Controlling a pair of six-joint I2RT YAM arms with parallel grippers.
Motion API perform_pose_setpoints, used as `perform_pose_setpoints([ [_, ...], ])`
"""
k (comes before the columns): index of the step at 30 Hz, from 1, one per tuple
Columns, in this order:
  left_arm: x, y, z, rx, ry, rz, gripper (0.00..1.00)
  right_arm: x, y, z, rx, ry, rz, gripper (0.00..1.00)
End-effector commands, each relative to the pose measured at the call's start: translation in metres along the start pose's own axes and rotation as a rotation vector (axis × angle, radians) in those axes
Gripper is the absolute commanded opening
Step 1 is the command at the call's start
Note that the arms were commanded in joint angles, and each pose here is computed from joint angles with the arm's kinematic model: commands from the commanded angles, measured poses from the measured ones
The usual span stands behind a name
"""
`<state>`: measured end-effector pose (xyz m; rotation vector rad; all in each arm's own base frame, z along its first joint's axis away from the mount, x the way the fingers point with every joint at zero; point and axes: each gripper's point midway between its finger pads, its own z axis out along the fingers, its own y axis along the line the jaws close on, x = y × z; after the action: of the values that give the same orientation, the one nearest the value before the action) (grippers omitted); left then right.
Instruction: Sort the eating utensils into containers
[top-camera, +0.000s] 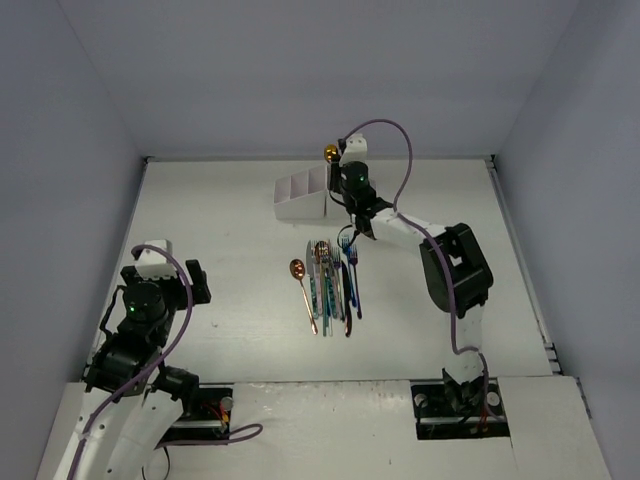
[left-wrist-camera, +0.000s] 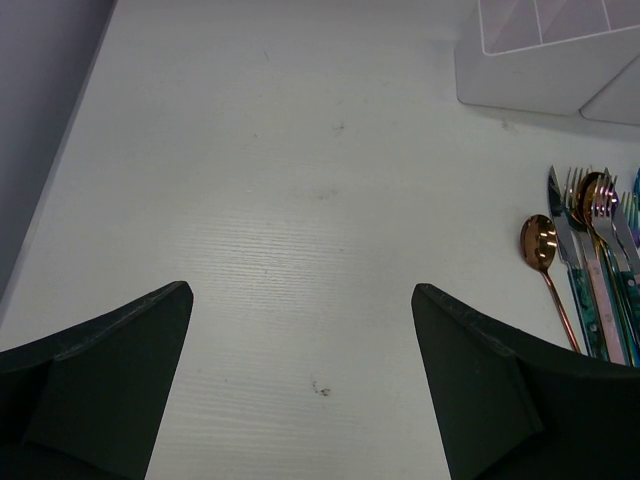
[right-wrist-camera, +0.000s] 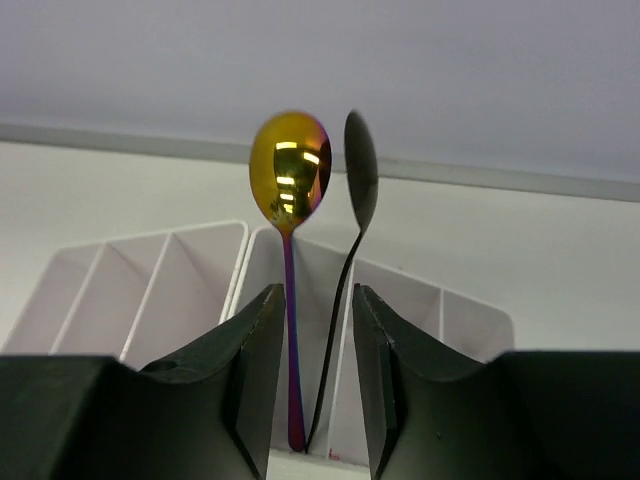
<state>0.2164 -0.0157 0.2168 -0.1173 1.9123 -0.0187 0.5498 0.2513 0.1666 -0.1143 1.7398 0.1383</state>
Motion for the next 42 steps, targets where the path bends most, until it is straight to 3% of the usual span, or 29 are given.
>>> perform_pose_setpoints([
  [1, -0.015, -0.026, 0.01, 0.096, 0.043, -0.014, 0.9, -0.114, -0.003, -0.046, 0.002, -0.198, 0.105, 0.36],
  [4, -0.007, -0.031, 0.02, 0.093, 0.112, -0.006, 0.9, -0.144, 0.006, -0.081, -0.036, -0.18, 0.099, 0.38],
  [9, 0.0, -0.027, 0.025, 0.062, 0.15, 0.007, 0.9, -0.108, 0.048, -0.129, -0.119, 0.072, 0.005, 0.42],
  [16, -0.005, -0.014, 0.018, 0.012, 0.093, -0.002, 0.9, 0.006, 0.103, -0.196, -0.27, 0.451, 0.018, 0.41],
  [24, -0.01, -0.008, 0.013, -0.01, 0.052, -0.004, 0.9, 0.113, 0.134, -0.232, -0.282, 0.696, 0.02, 0.35],
  [35, -0.018, -0.004, 0.006, -0.015, -0.011, -0.013, 0.9, 0.172, 0.139, -0.22, -0.212, 0.836, 0.014, 0.29],
  [42, -0.019, -0.004, 0.006, -0.009, -0.018, -0.013, 0.9, 0.184, 0.136, -0.215, -0.188, 0.852, -0.006, 0.29],
])
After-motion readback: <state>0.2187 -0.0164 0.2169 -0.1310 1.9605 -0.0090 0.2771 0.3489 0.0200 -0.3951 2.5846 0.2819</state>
